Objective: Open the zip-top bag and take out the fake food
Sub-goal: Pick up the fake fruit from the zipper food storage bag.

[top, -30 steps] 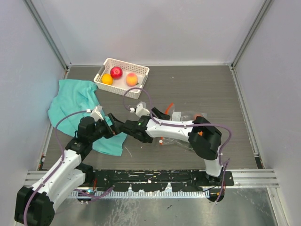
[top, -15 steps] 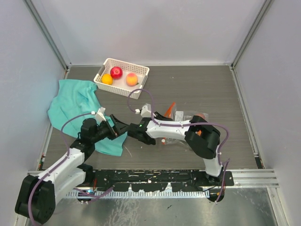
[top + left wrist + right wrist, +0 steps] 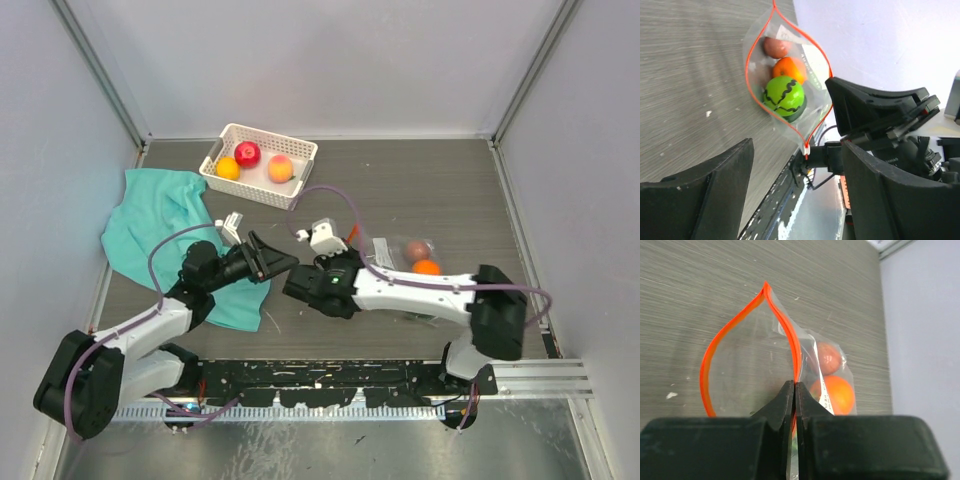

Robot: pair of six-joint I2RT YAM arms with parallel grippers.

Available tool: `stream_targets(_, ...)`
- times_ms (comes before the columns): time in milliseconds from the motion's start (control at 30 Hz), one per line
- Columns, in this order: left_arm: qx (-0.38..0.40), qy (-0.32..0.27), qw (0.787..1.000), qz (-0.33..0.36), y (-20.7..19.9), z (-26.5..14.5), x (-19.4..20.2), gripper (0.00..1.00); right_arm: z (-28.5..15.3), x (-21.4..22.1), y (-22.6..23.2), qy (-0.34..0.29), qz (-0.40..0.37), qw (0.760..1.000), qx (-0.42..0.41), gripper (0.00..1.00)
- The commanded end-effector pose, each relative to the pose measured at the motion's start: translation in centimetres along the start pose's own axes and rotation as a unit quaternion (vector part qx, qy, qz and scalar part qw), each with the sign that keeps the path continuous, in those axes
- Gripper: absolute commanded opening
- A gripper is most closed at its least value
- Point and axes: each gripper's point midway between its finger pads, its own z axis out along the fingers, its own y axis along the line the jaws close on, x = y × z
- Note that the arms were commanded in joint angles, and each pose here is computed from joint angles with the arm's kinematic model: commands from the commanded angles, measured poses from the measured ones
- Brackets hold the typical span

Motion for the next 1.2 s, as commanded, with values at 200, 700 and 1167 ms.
stream_targets(200,0.134,-0.014,0.990,0.033,-9.1,2.3,-2.0,0.54,-3.6,-4.4,-3.2,-0.089,0.192,0.963,-0.167,0.01)
stream_targets(700,0.134,0.064,0.979,0.137,-11.0,8.5,3.7,0.38,-4.8,-3.5,-4.8,-0.108,0.262,0.933,-0.222,0.01)
stream_targets(1167,0.146,0.129,0.932,0.305,-8.1,12.7,9.8,0.41,-5.1,-2.7,-5.6,-0.113,0.292,0.917,-0.245,0.01)
